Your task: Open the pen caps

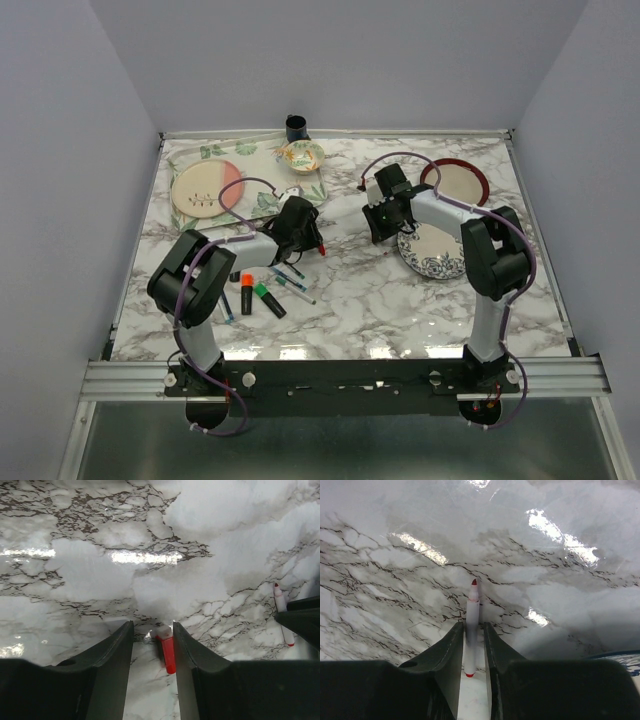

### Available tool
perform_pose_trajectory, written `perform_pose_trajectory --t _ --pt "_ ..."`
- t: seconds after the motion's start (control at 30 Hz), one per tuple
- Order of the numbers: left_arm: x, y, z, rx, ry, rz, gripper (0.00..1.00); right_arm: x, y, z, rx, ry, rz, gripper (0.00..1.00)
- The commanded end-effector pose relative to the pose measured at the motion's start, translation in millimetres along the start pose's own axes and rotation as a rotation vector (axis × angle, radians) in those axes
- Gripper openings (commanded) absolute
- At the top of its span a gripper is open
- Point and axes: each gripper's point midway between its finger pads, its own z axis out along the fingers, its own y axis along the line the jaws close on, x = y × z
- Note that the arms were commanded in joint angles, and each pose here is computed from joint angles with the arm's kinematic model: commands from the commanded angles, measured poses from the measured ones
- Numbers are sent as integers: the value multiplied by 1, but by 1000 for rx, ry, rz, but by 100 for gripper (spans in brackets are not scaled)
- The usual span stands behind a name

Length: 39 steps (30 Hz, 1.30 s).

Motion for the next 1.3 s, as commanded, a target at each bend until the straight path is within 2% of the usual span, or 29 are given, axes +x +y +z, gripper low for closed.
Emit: perform_pose_trajectory --t 0.0,0.2,0.27,0.4,0.43,0.6,0.7,0.83,1.0,1.27 --pt "-2 23 -17 -101 -9 53 50 -9 3 -8 -35 -23 -13 33" --pt "-32 3 -46 -29 -94 69 59 -23 15 -31 -88 -90 -68 37" --pt "-36 0 -58 -8 -114 74 65 -25 22 -41 -122 -109 -113 38" --pt "-55 -7 -98 54 -208 83 71 -27 58 -70 -320 -185 -221 47" --pt "-49 1 -102 43 -208 83 74 -24 64 -76 -358 -193 -259 50" --pt "-50 14 -141 80 -308 25 80 -23 93 -105 -507 -262 -346 52" --pt "-36 28 -148 82 -310 -22 83 -20 111 -122 -615 -304 -390 52" --pt "-17 44 -145 60 -284 -89 83 -19 119 -133 -655 -337 -424 52" --pt "-7 63 -140 -26 -264 -179 82 -19 118 -136 -644 -343 -426 53" --pt "-1 73 -127 -132 -208 -206 80 -18 116 -131 -637 -329 -417 53"
